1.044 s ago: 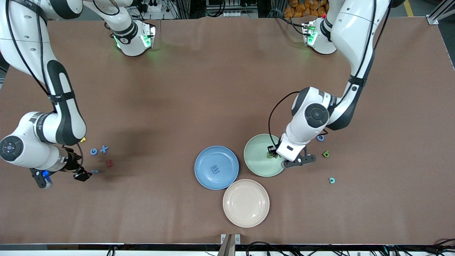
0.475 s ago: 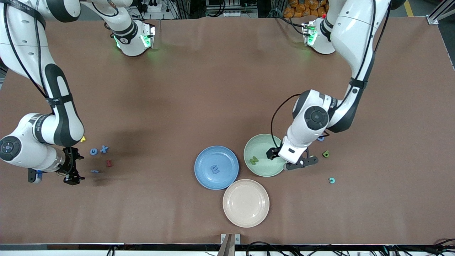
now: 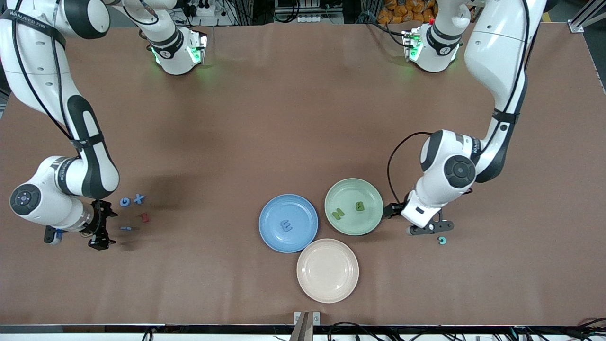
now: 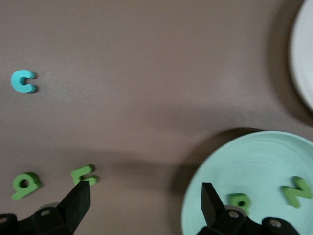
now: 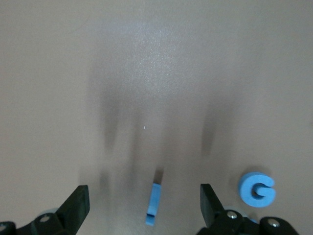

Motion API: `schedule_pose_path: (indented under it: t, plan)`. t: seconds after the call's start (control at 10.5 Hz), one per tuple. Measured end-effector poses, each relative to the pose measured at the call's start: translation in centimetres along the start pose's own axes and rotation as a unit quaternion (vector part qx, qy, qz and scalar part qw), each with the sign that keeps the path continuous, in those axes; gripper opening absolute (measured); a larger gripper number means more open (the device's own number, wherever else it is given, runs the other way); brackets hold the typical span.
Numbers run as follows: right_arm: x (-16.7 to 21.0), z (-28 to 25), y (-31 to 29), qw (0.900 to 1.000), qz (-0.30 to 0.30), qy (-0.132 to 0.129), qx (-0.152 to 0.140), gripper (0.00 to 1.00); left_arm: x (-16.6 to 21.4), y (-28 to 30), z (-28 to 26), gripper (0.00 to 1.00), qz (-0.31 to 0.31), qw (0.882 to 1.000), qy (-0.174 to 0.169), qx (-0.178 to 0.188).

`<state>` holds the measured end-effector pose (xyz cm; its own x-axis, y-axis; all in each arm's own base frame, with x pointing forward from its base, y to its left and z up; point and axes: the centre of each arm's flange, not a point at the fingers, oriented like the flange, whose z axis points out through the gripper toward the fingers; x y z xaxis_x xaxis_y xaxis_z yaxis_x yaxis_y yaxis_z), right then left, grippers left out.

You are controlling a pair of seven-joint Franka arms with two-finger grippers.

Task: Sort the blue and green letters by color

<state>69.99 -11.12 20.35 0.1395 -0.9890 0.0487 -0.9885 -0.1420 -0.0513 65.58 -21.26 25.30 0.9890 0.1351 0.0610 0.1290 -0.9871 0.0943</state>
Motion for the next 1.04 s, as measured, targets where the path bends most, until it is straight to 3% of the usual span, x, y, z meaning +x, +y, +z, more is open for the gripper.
schedule_pose_path:
  t: [0.38,1.04]
  plan:
    - [-0.4,2.1,0.2,0.999,0.034,-0.001,-0.002,1.00,-0.3,-4.5,2.9,1.00,-0.027,0.999,-0.029,0.014]
    - [-2.3,3.0,-0.3,0.999,0.042,-0.001,0.004,1.00,-1.1,-6.4,7.3,1.00,-0.016,0.999,-0.026,0.030]
